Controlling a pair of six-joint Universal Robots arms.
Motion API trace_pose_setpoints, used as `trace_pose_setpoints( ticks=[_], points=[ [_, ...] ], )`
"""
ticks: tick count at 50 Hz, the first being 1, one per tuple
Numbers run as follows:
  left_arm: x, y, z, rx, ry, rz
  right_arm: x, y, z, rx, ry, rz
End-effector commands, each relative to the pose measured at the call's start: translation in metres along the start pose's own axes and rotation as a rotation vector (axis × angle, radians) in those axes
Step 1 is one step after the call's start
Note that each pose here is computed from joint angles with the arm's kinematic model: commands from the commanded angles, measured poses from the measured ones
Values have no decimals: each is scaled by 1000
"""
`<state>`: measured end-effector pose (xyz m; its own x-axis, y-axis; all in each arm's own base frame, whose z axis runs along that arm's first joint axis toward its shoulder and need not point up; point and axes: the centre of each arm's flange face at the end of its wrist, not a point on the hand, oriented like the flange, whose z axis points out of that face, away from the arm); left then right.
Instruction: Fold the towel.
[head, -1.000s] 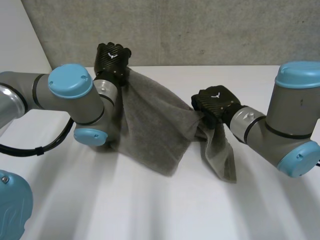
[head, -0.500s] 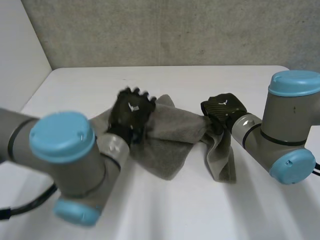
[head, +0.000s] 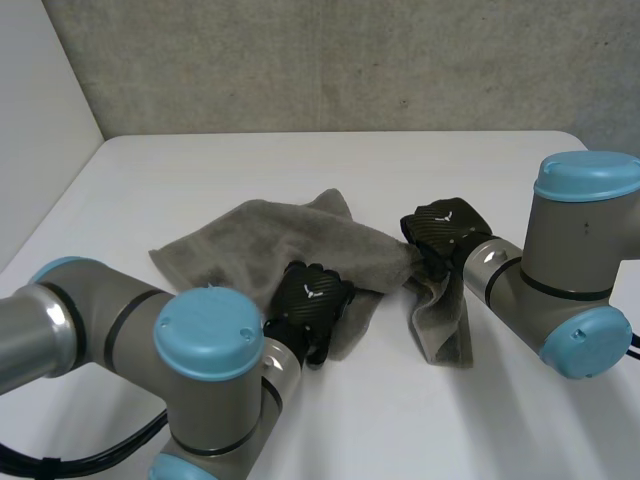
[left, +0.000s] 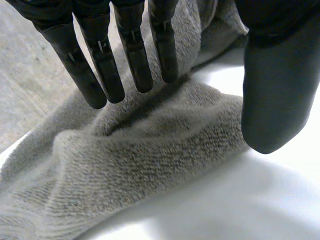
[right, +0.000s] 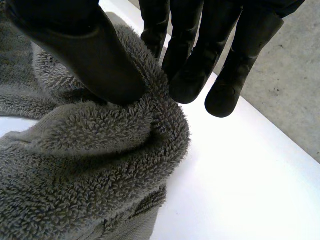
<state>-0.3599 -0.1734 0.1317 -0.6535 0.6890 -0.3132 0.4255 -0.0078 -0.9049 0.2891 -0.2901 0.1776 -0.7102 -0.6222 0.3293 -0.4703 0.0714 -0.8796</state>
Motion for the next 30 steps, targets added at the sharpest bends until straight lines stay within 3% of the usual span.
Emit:
trace_pose_setpoints(
  ticks=[1,30],
  points=[
    [4,10,8,-40,13,7,1,-1,0,4,1,1],
    [7,19,30,-42,13,14,0,0,0,0,-1,0]
  ],
)
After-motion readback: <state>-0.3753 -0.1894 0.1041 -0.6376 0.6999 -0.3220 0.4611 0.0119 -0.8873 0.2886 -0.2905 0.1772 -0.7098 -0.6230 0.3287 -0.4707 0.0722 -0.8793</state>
